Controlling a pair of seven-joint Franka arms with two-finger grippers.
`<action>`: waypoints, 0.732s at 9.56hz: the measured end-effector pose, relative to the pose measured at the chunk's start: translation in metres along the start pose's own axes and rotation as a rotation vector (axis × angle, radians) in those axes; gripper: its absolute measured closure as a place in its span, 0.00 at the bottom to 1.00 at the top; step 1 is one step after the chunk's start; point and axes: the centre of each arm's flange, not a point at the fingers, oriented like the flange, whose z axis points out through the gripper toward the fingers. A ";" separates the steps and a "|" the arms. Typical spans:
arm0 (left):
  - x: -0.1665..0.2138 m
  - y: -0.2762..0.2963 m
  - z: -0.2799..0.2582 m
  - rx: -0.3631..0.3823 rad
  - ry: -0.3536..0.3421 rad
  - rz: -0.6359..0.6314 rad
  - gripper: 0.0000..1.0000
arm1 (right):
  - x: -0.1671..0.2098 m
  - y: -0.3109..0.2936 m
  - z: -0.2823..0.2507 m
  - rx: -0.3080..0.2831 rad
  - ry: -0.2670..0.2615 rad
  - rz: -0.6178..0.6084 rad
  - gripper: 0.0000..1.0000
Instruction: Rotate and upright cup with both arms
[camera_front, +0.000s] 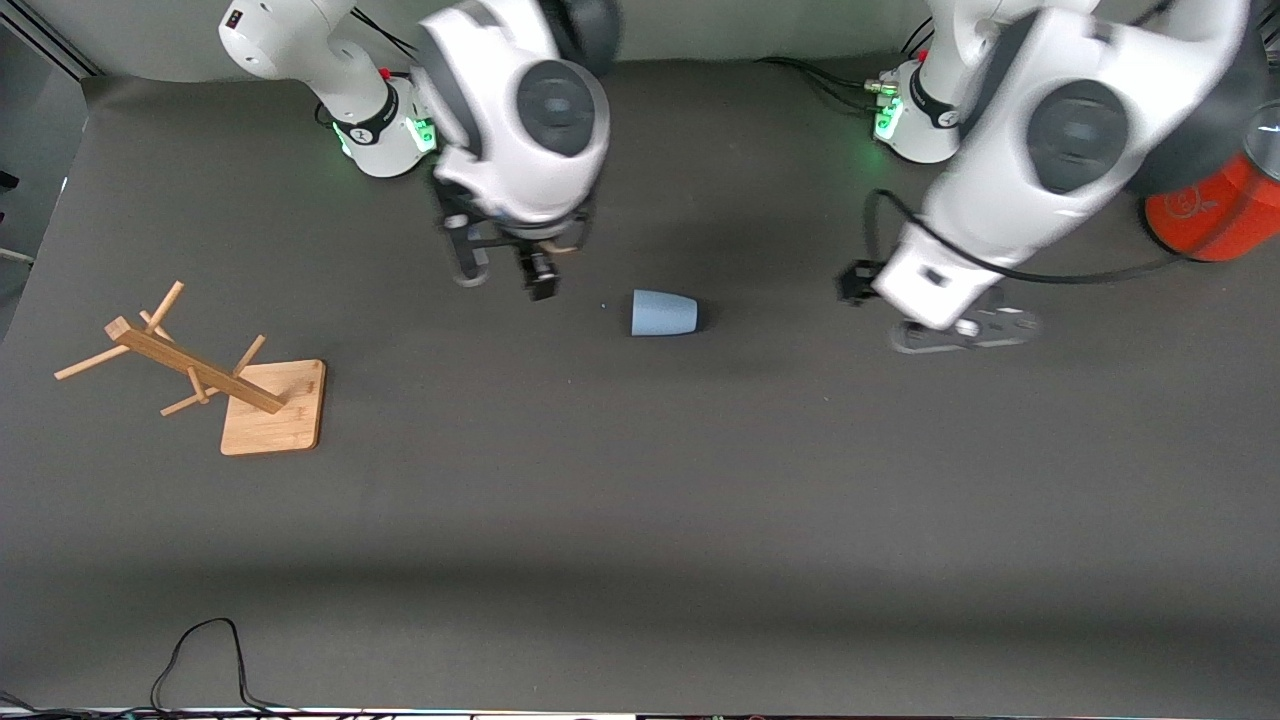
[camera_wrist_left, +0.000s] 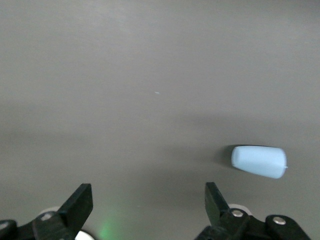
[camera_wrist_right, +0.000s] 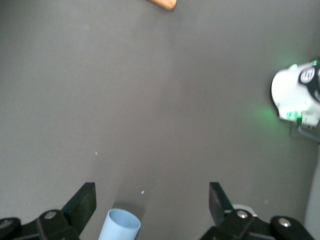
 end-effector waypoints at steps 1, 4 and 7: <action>-0.020 0.039 0.013 0.009 0.004 -0.013 0.00 | 0.042 0.006 -0.011 0.001 -0.014 -0.057 0.00; -0.093 0.156 0.086 0.124 0.015 0.001 0.00 | 0.159 0.032 -0.028 0.026 -0.068 -0.195 0.00; -0.134 0.255 0.189 0.253 0.091 -0.012 0.00 | 0.248 0.053 -0.021 0.051 -0.124 -0.330 0.00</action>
